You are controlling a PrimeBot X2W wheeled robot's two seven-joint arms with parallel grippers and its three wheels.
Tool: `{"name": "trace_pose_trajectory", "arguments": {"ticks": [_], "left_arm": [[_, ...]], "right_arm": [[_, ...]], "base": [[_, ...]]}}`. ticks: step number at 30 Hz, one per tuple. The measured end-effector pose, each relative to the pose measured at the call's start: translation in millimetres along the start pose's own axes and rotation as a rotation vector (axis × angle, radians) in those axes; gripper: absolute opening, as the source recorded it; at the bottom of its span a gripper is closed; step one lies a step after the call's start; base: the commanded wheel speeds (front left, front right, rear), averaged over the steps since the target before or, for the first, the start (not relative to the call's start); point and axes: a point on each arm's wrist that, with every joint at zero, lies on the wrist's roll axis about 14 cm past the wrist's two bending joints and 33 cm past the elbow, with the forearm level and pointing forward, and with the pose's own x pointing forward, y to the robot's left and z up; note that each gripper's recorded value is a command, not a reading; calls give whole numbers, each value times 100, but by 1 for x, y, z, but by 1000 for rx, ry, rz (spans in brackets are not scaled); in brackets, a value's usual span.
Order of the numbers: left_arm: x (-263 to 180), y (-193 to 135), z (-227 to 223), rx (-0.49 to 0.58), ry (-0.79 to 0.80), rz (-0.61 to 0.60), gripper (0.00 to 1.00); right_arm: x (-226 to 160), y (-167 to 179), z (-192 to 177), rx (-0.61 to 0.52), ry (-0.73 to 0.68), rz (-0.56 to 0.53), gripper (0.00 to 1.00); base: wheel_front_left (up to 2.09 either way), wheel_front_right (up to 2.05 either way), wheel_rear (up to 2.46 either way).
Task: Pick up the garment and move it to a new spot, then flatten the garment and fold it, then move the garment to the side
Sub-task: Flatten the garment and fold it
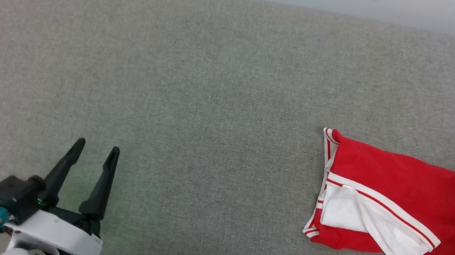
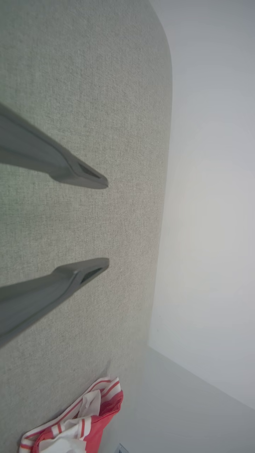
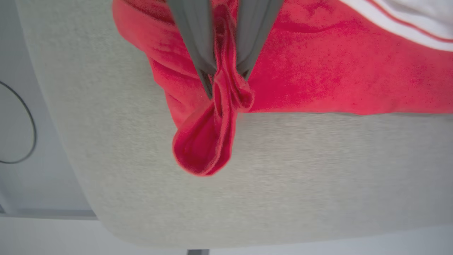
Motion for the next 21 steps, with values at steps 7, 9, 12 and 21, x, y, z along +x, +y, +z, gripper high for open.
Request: {"name": "trace_pose_trajectory", "arguments": {"ticks": [7,9,12,21], "left_arm": [[-5,-2,1,-17,-7,11,100],[-8,-1,2,-19,-9,20,100],[-12,3,2,-22,-6,35,100],[-24,11,3,-31,-10,74,100]], "right_arm": [[-25,101,12,-97,-29,270,0],[-30,121,15,-124,-43,324,0],[-35,153,13,-143,-47,411,0],[-36,209,-7,-167,-14,554,0]], "base": [[0,0,0],[0,0,0],[0,0,0],[0,0,0]]}}
